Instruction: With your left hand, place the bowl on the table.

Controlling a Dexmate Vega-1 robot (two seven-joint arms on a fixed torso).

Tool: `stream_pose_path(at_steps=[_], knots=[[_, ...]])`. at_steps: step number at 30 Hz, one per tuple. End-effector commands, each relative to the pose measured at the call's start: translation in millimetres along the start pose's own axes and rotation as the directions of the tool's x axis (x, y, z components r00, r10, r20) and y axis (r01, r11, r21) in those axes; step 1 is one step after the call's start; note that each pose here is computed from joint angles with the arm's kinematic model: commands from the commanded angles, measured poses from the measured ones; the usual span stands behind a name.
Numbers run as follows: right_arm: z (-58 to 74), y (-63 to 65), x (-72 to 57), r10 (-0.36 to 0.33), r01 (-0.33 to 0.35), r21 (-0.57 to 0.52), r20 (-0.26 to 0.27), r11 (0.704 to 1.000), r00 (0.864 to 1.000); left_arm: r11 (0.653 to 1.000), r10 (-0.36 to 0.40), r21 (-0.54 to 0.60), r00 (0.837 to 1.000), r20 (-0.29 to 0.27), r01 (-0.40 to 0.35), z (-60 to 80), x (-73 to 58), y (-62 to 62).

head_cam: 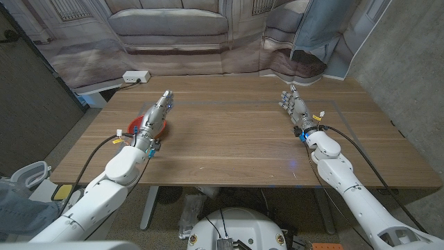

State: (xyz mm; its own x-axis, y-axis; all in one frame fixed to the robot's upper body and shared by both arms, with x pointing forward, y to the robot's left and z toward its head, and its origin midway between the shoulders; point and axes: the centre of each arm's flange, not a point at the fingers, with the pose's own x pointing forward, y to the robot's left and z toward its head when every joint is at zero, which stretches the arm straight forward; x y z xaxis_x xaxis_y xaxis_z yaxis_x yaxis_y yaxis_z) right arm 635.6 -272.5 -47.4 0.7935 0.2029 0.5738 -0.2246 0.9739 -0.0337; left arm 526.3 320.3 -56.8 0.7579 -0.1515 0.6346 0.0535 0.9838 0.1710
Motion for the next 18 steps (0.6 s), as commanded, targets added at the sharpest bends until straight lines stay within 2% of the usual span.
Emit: stream_pose_path(at_steps=[1,18], knots=[[-0.6,-2.6,2.6,-0.006,0.006,0.009,0.002,1.0,1.0,1.0,0.012,0.02,1.0,0.012,-0.012,3.5,-10.1,1.3],[-0.7,6.6,4.5,0.006,-0.007,0.025,0.016,1.0,1.0,0.999,0.021,0.047,0.999,0.028,-0.023,8.6,-24.2,9.5]])
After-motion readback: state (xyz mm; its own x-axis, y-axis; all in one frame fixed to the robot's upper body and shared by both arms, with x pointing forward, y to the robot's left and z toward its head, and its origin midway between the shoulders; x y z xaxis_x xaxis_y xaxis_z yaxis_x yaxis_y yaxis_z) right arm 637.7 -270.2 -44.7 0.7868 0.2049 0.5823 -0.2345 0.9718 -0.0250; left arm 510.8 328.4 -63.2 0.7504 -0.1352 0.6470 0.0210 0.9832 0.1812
